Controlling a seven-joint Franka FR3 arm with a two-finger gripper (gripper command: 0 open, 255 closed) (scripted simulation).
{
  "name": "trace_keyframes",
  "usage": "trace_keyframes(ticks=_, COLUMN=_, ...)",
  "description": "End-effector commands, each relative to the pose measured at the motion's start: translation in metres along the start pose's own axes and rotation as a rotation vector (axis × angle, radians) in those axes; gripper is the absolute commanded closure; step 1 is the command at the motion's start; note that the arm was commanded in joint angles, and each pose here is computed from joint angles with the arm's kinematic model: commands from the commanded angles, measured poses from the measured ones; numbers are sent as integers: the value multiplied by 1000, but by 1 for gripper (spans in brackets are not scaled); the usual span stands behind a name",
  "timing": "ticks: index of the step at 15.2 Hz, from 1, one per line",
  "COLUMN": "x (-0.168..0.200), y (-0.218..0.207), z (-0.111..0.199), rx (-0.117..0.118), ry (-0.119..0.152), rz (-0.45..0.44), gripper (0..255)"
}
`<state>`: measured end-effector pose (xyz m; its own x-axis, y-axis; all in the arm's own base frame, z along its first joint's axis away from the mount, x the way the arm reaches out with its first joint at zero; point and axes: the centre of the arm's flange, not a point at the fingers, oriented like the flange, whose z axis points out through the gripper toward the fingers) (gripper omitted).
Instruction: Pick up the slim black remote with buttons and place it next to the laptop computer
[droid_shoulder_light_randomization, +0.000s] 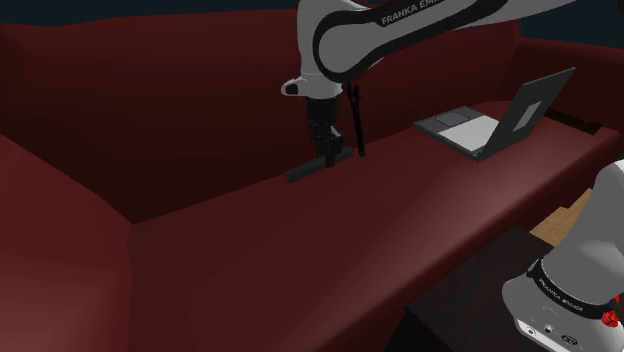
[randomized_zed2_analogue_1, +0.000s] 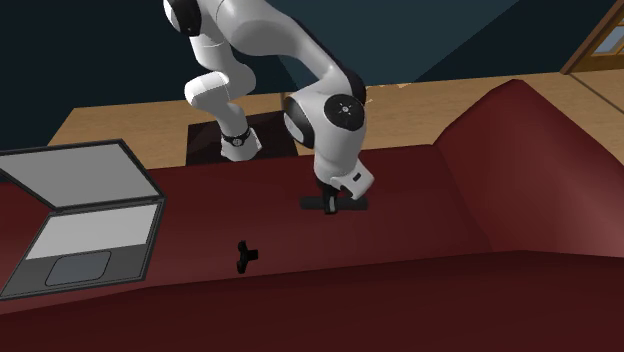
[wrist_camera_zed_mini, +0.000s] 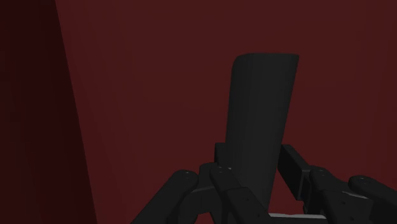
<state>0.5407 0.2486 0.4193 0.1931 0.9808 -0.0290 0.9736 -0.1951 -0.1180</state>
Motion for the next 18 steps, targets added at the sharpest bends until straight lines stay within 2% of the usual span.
trace_keyframes(ticks=1, x=-1, y=-1, z=-11, rx=0, ry=0, rz=0, gripper=255)
trace_keyframes(ticks=18, x=-4, y=-11, z=-100, rx=0, ry=0, rz=0, gripper=255)
